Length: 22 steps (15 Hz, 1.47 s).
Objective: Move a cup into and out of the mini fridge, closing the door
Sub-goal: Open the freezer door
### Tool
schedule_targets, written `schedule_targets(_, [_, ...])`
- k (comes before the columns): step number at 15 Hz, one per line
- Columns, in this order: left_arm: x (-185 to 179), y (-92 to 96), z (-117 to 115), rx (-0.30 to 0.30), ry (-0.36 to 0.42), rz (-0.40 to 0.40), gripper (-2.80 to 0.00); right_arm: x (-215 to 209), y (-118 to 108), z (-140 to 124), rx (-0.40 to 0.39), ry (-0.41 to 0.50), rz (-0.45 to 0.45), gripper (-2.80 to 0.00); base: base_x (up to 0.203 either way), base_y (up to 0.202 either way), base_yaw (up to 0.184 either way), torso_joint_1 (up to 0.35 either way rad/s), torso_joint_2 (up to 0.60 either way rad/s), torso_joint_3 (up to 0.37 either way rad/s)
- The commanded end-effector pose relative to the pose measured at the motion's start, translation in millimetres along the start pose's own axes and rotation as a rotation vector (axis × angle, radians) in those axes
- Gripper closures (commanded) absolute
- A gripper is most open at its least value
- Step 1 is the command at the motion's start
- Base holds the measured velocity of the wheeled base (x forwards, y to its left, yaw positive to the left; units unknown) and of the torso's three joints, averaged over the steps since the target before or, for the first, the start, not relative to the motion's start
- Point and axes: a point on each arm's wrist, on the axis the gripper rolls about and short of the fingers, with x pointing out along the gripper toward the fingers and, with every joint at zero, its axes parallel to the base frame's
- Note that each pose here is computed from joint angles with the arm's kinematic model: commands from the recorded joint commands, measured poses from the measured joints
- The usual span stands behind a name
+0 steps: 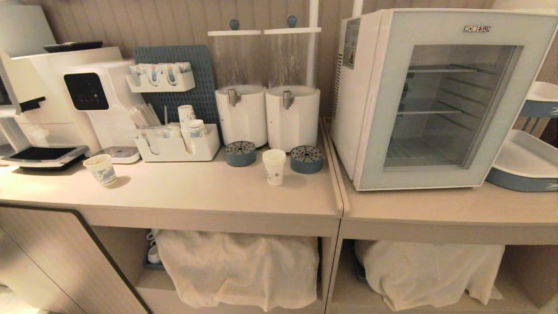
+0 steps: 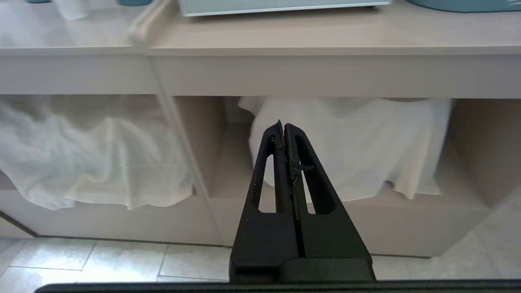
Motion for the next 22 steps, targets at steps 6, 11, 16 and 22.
schedule_targets(6, [-0.1, 0.0, -0.1, 0.0, -0.002, 0.0, 0.0, 0.1, 0.0, 0.0, 0.0, 0.003, 0.0, 0.0, 0.0, -0.193, 0.002, 0.004, 0.0, 0.002])
schedule_targets(11, [-0.1, 0.0, -0.1, 0.0, -0.002, 0.0, 0.0, -0.1, 0.0, 0.4, 0.0, 0.001, 0.0, 0.0, 0.0, -0.19, 0.0, 0.001, 0.0, 0.002])
schedule_targets(16, [-0.2, 0.0, 0.1, 0.0, -0.003, 0.0, 0.0, 0.0, 0.0, 0.3, 0.0, 0.001, 0.0, 0.0, 0.0, -0.192, -0.001, 0.003, 0.0, 0.003])
schedule_targets(22, [-0.2, 0.0, 0.1, 0.0, -0.002, 0.0, 0.0, -0.2, 0.0, 0.7, 0.0, 0.0, 0.0, 0.0, 0.0, -0.188, 0.0, 0.001, 0.0, 0.004])
